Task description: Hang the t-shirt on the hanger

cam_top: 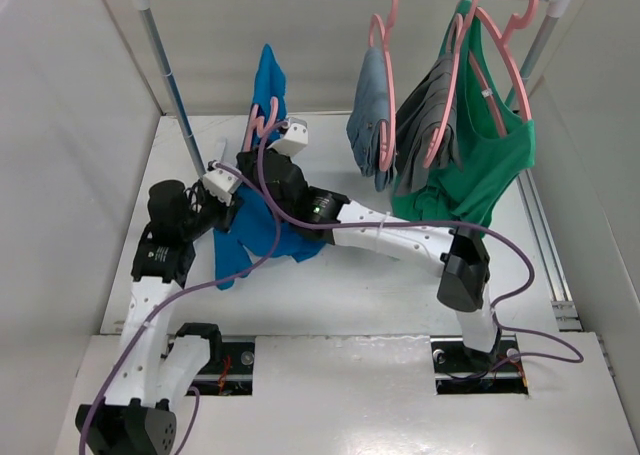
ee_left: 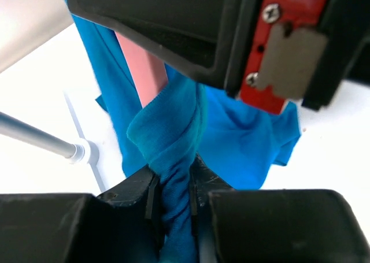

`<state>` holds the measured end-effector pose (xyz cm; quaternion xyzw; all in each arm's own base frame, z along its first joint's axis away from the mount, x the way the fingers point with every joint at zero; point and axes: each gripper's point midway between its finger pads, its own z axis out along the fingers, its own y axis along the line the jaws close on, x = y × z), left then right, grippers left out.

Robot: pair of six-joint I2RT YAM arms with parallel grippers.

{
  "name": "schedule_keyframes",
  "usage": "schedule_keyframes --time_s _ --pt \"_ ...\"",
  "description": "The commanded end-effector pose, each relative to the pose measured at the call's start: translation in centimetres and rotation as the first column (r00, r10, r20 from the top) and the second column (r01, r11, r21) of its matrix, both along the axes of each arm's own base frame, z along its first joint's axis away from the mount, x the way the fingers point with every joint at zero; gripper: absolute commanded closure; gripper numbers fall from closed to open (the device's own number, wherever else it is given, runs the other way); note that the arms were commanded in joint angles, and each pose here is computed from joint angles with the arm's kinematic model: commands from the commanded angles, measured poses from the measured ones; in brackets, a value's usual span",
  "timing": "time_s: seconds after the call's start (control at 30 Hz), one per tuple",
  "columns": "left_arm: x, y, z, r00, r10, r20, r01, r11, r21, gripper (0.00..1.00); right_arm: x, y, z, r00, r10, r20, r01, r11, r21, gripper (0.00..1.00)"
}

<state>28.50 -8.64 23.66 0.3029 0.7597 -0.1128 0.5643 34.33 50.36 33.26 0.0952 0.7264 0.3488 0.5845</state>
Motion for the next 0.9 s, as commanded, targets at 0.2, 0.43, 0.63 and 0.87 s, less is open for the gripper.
schedule_keyframes --time_s 0.2,0.43,0.63,0.87 --pt "-2.6 -2.3 8.6 0.968 -0.059 0.244 0.105 0.978 -0.180 1.00 -2.9 0.8 1.6 0.987 0.153 0.046 -0.150 0.987 -0.053 0.60" --pt "-3.3 -3.0 9.5 0.972 -0.040 0.230 0.111 0.946 -0.305 1.00 -1.8 0.9 1.4 0.959 0.275 0.064 -0.270 0.960 -0.072 0.39" --pt "-2.7 -2.2 9.3 0.976 0.026 0.214 0.048 0.942 -0.333 1.00 -2.7 0.4 4.7 0.918 0.344 0.196 -0.314 0.934 -0.172 0.22" --pt "-1.7 -0.6 9.6 0.969 0.144 0.202 -0.065 0.934 -0.352 1.00 -3.9 -2.2 9.3 0.875 0.365 0.317 -0.292 0.922 -0.253 0.00"
